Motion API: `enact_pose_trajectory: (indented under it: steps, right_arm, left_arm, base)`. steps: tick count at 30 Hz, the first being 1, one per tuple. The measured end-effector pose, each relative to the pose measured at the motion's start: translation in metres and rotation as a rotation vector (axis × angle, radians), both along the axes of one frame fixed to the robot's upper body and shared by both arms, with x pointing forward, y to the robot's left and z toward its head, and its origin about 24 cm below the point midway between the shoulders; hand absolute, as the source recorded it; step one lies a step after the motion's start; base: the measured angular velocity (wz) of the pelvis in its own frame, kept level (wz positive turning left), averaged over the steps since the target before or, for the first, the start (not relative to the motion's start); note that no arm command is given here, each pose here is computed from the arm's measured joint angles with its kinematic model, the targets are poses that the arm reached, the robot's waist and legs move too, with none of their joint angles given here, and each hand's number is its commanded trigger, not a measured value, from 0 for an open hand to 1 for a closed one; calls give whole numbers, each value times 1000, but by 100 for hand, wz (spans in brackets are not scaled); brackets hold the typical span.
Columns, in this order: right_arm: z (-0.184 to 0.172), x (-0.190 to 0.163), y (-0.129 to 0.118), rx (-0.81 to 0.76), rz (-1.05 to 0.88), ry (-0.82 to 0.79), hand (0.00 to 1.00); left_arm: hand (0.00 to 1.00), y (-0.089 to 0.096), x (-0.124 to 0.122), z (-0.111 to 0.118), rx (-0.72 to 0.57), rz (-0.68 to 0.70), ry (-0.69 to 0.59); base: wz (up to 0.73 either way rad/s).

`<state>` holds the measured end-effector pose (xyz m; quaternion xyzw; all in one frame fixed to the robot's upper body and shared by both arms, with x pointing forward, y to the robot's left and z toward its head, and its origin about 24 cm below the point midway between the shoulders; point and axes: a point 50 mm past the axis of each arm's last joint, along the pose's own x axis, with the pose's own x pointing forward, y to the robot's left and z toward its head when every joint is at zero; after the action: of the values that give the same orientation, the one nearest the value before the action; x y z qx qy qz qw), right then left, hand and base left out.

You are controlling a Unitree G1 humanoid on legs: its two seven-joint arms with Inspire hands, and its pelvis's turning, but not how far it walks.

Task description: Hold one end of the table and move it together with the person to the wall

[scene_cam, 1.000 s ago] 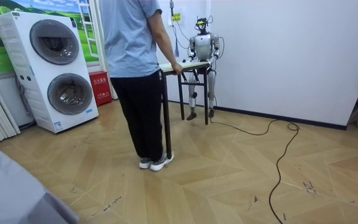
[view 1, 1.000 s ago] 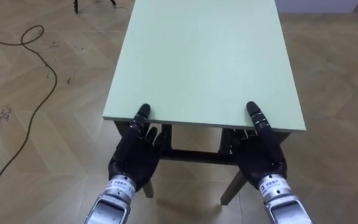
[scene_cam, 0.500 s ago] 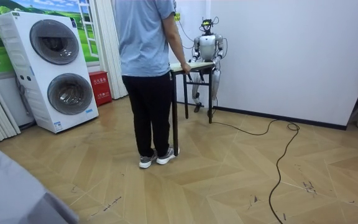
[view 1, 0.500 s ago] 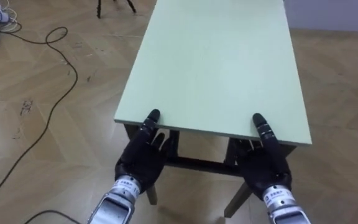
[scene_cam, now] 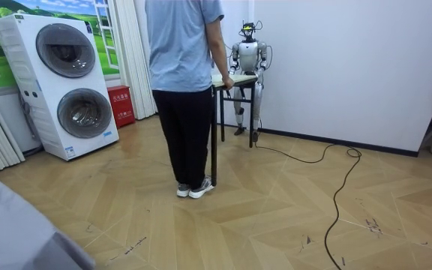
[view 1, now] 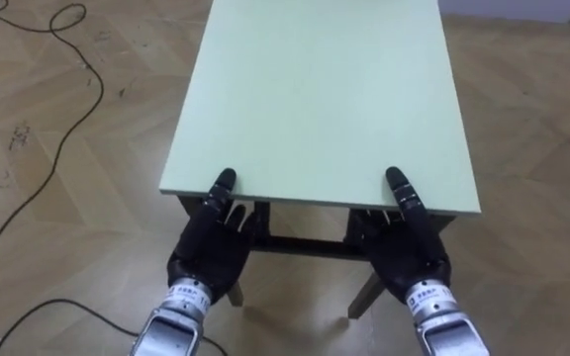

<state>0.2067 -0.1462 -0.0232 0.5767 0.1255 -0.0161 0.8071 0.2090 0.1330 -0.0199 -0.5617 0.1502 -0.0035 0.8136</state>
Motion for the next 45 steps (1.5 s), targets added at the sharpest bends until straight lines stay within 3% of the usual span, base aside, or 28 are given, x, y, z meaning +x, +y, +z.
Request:
enact_pose_trajectory:
  steps: [8, 18, 38, 45]
  right_arm:
    - [0, 0, 1, 32, -18, -11, 100]
    - [-5, -4, -1, -11, 30, 10, 100]
    - [-1, 0, -1, -11, 36, 6, 100]
    - [-3, -3, -4, -21, 29, 13, 100]
  left_arm:
    - [100, -1, 5, 6, 27, -10, -34]
    - [100, -2, -14, -7, -15, 21, 36]
    - [100, -5, -20, -10, -38, 34, 52]
    - [100, -6, -18, -8, -26, 19, 43]
  base:
    - [21]
    - [7]
    - [6]
    - [46]
